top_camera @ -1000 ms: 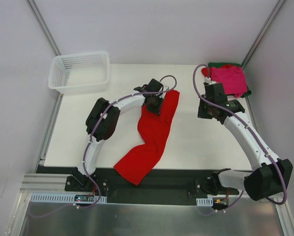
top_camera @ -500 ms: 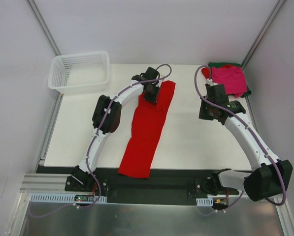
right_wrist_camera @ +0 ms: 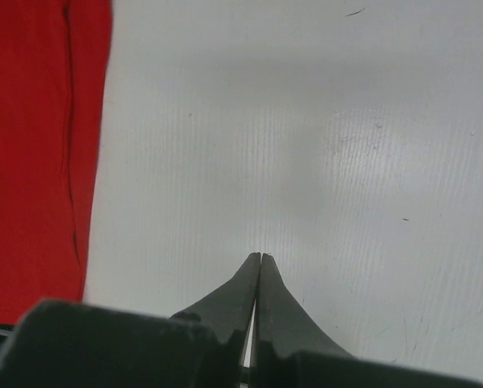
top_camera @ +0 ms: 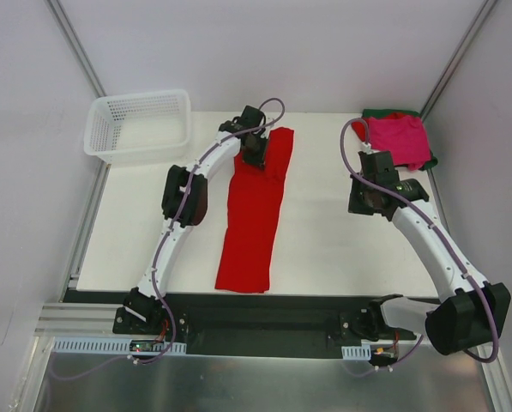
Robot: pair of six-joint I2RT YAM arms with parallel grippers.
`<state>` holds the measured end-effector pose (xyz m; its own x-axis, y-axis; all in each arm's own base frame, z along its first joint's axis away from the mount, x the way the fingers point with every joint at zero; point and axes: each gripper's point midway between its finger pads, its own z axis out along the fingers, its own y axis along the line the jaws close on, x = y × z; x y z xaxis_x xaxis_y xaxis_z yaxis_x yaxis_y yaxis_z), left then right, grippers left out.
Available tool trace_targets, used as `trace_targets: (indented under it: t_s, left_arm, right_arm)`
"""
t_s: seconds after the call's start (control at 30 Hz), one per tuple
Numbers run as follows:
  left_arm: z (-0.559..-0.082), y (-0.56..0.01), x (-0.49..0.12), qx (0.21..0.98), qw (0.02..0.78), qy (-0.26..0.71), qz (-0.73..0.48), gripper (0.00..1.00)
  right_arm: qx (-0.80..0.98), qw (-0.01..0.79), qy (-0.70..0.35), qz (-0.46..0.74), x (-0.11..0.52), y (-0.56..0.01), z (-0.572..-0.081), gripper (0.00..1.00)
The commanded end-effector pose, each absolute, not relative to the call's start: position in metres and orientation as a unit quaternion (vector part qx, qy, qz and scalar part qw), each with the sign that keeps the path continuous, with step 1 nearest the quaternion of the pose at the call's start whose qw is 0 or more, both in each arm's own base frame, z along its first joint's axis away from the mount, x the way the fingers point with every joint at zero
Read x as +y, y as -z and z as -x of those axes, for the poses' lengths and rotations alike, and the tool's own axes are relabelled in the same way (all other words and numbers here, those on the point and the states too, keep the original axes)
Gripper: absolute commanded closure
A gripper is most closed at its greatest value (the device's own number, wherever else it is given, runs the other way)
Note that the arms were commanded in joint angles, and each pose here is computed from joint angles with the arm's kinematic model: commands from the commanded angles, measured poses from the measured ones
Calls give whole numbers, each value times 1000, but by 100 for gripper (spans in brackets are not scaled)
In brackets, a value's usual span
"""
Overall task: Fold and stack the t-shirts
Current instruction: Rotate the tshirt 90 degrees
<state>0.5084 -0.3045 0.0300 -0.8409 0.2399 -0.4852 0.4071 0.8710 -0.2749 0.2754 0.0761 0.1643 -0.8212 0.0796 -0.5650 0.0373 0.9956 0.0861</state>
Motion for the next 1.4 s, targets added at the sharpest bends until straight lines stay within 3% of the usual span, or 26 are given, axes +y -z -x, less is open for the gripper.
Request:
trace_targets:
  t_s: [0.0, 0.27, 0.37, 0.6, 0.77, 0.87, 0.9, 0.97, 1.0, 1.03, 1.1, 1.13, 1.17, 1.37]
  left_arm:
    - [-525, -16, -274, 951, 221, 159, -147, 100]
    - [-548, -39, -269, 936, 262, 182, -147, 100]
    - [-551, -80, -285, 910, 307, 226, -165, 100]
    - [-524, -240, -306, 833, 419, 300, -200, 94]
    - [-473, -301, -307, 805, 444, 327, -218, 81]
    - [-443, -292, -295, 816, 428, 327, -210, 71]
    - [-432, -263, -289, 832, 405, 321, -204, 69]
    - [-409, -264, -276, 833, 408, 317, -197, 64]
    - [-392, -230, -269, 850, 378, 315, -185, 63]
    - [-376, -238, -262, 846, 386, 321, -182, 62]
    - [-347, -198, -251, 864, 352, 321, -162, 60]
    - [-333, -204, -244, 860, 362, 324, -159, 60]
    - [-315, -174, -234, 876, 335, 314, -147, 57]
    - [-249, -124, -196, 899, 310, 295, -90, 41]
  right_arm:
    - [951, 306, -31, -37, 70, -173, -268, 99]
    - [953, 300, -29, -38, 67, -171, -262, 99]
    - [953, 300, -28, -39, 67, -169, -260, 99]
    - [954, 294, -47, -40, 73, -162, -255, 99]
    - [954, 292, -63, -38, 78, -155, -253, 99]
    - [953, 289, -82, -24, 87, -149, -254, 97]
    - [953, 284, -100, -15, 95, -147, -252, 93]
    - [952, 275, -130, -3, 108, -142, -251, 86]
    - [951, 269, -153, 9, 120, -141, -247, 77]
    - [950, 267, -163, 14, 125, -139, -246, 71]
    - [948, 258, -185, 31, 141, -134, -240, 63]
    - [948, 254, -190, 37, 146, -133, -238, 61]
    - [948, 245, -194, 53, 156, -128, -232, 58]
    - [944, 220, -226, 99, 198, -115, -213, 55]
